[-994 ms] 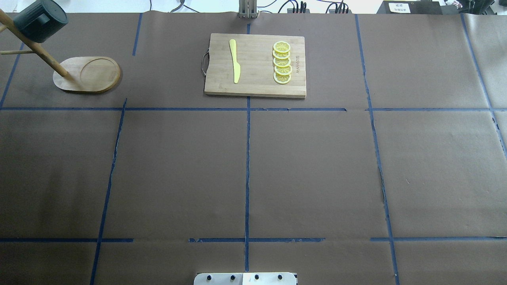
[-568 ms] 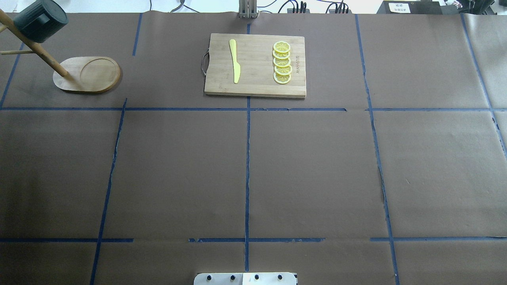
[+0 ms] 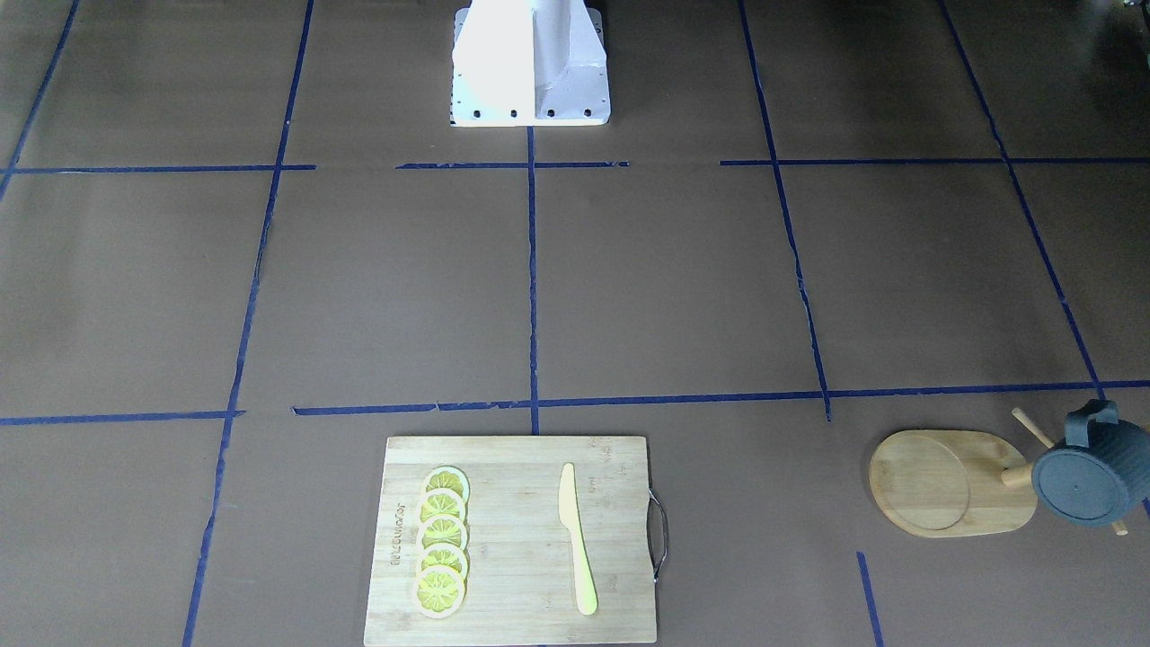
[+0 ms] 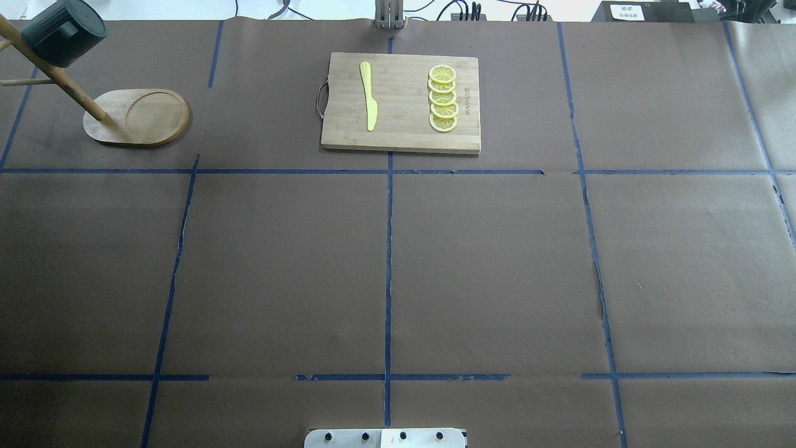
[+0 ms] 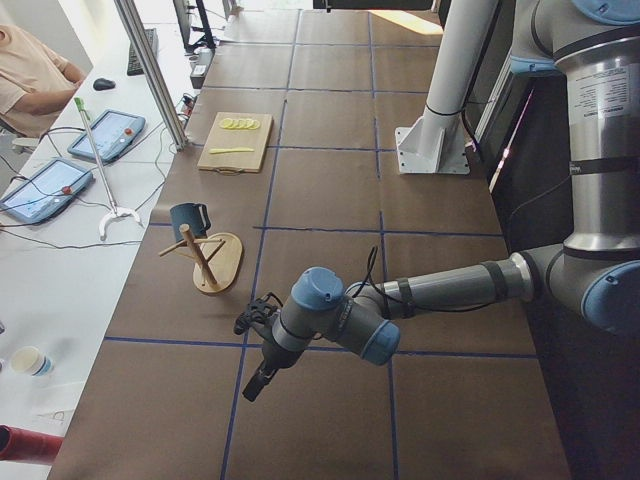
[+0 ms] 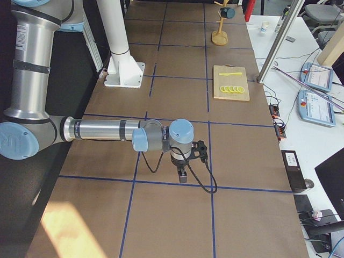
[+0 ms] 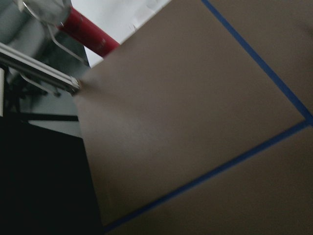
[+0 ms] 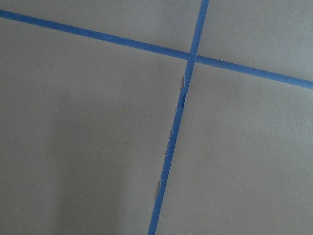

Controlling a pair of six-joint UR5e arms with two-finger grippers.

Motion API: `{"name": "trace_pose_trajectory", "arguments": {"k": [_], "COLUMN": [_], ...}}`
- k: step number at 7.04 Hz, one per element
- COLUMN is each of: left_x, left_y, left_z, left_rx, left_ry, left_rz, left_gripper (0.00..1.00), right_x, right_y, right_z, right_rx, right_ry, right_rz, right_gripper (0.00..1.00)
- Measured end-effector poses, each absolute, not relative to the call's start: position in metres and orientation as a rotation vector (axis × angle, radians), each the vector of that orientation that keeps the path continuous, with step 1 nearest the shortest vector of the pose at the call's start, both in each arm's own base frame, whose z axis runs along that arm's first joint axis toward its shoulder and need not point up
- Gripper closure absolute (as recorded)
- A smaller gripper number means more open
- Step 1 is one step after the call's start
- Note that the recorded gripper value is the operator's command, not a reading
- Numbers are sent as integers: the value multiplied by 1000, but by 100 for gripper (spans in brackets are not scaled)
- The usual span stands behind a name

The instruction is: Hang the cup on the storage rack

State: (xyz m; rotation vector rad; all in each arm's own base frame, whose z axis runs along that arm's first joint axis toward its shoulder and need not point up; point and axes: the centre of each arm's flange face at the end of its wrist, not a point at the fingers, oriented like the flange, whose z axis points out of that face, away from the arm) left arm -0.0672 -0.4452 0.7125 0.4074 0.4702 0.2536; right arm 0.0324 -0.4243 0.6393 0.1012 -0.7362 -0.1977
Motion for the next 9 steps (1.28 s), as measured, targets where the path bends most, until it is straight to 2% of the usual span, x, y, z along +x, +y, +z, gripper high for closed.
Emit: {"name": "trace_pose_trajectory", "arguments": {"k": [3,9], "left_x": [-45,-17], "left_y": [-425,-412], "left_z": [710,690], "left_rx": [141,-43], "left_ry": [781,961], "left_rz": [-18,-46], "left_gripper": [0,0], "right_x": [33,33], "right_y": [-423,-421], "right_z": [640,641], "right_rx": [99,94], "right_ry": [-737,-739], "right_rz": [-197,-190], "right_gripper": [0,0]}}
